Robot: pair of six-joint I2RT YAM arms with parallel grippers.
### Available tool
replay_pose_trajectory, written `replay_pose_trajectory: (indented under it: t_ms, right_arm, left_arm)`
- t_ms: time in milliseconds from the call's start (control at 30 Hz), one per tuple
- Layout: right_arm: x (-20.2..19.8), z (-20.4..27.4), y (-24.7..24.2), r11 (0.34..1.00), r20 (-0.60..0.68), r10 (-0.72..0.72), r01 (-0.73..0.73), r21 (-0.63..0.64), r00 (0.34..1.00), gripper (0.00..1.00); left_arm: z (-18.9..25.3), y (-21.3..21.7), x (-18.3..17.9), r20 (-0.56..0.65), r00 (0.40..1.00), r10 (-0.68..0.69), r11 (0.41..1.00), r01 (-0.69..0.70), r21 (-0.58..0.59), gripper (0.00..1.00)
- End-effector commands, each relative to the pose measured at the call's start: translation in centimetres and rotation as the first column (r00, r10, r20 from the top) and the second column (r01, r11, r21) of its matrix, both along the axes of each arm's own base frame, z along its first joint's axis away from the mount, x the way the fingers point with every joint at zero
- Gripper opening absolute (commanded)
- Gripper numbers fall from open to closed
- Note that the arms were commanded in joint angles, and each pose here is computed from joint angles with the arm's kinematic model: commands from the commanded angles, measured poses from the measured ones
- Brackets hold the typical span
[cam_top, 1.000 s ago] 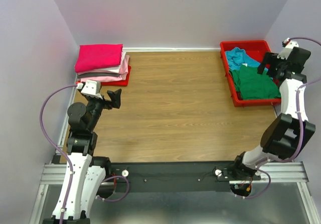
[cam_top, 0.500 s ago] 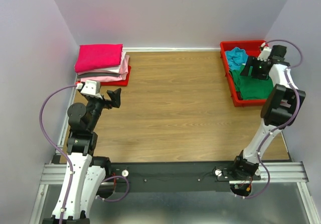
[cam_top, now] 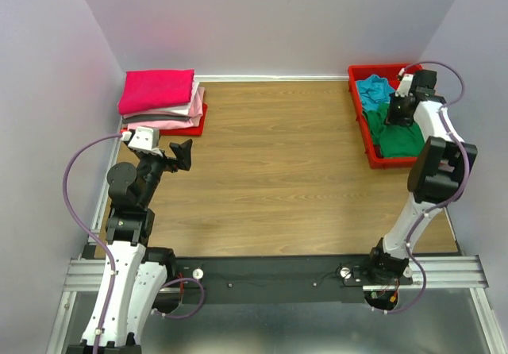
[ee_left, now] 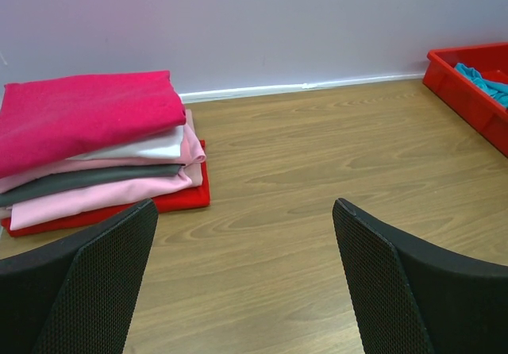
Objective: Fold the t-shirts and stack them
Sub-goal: Grab the tshirt from the pile
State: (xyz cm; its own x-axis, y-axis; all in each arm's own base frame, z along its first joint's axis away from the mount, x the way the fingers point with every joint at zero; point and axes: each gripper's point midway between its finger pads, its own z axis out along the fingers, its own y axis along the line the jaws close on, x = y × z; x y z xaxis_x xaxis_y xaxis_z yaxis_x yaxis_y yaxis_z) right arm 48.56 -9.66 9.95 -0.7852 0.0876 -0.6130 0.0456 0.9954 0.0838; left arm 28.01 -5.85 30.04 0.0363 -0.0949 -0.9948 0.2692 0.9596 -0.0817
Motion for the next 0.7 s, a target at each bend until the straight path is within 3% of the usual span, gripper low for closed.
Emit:
replay_pose_trajectory:
  t_ms: [0, 267, 400, 533, 667]
  right_arm:
    - [-1.4, 7.6, 0.4, 0.996, 0.147, 0.021, -0.008, -0.087, 0.989, 0.0]
    - [-4.5, 22.2, 4.5, 0.984, 0.416, 0.164, -0.12, -0.131, 0.894, 0.0]
    - [-7.2, 30.2, 10.2, 0.928, 0.57, 0.349, -0.36, -0.099, 0.743, 0.0]
    - [-10.2, 38.1, 14.4, 0.847, 0.703, 0.435, -0.522, -0.107, 0.562, 0.01]
    - [-13.1, 42.5, 17.3, 0.751, 0.772, 0.482, -0.649, -0.121, 0.414, 0.01]
  left_arm:
    - [0.3, 0.2, 0.1, 0.021, 1.0, 0.011, 1.0, -0.011, 0.009, 0.98]
    - [0.5, 0.2, -0.1, 0.028, 1.0, 0.008, 1.0, -0.009, 0.01, 0.98]
    - [0.6, 0.0, -0.1, 0.029, 1.0, -0.001, 1.0, 0.001, 0.009, 0.98]
    - [0.6, -0.5, -0.2, 0.029, 0.999, -0.027, 1.0, 0.027, 0.012, 0.98]
    - [0.6, -0.6, -0.1, 0.026, 0.999, -0.033, 0.999, 0.033, 0.014, 0.97]
